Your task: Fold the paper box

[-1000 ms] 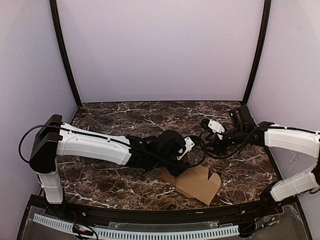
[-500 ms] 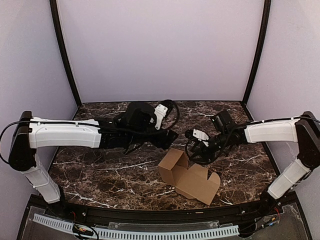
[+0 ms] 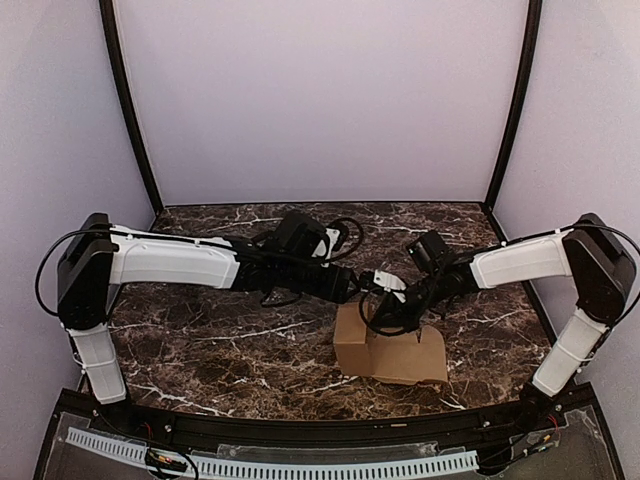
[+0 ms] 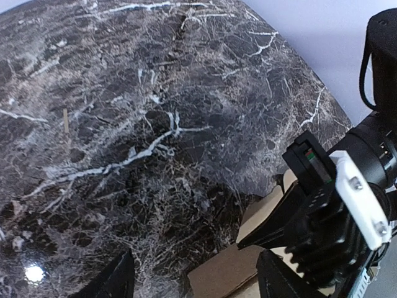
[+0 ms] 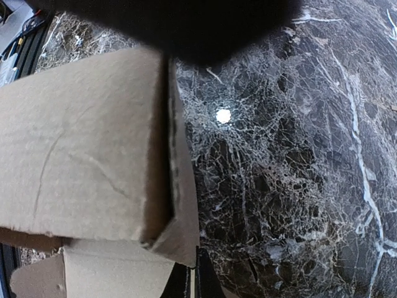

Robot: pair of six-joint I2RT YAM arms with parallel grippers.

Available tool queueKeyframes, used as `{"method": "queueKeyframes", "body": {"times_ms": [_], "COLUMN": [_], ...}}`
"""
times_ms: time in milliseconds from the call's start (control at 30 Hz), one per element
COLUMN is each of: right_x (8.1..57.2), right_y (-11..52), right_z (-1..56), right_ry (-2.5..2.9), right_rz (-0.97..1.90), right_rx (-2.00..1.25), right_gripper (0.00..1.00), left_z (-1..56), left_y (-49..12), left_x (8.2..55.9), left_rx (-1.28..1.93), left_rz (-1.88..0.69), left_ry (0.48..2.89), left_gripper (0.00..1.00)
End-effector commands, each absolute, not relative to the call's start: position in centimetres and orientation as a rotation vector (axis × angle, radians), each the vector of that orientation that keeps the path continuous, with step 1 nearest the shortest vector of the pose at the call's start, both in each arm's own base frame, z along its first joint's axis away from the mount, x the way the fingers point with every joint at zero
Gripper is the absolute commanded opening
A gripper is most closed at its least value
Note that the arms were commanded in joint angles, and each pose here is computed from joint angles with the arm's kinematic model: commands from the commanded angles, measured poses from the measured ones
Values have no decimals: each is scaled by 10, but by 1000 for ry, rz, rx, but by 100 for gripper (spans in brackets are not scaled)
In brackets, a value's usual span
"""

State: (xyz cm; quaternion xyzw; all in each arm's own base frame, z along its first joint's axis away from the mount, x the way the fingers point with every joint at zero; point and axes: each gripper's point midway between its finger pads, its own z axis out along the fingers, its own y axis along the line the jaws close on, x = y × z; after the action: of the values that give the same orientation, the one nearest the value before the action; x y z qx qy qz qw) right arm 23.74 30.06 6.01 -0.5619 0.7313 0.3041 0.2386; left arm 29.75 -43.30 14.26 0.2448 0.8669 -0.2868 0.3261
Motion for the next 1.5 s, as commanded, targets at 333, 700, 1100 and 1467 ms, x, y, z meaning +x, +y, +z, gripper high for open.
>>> {"method": "queueKeyframes", "body": {"times_ms": [333,700,1100,1467], "right_x": [255,287,266,266], "right_y": [330,403,402,388], "right_z": [87,103,11,-1], "right_ry": [1852,1734,1998,2077], "right_rz": [649,801,747,690], "right_rx": [-1463,-1346,-1271,-1210], "right_gripper": [0,0,0,0], "left_z": [141,141,82,86], "left_y": [-437,-386,-375,-383], "left_x": [275,287,271,257], "left_rx": [639,659,694,731], "left_rz": [-921,-668,-604,-667], "left_ry": [2288,2361,2539,2514], "left_gripper": [65,69,69,67]}}
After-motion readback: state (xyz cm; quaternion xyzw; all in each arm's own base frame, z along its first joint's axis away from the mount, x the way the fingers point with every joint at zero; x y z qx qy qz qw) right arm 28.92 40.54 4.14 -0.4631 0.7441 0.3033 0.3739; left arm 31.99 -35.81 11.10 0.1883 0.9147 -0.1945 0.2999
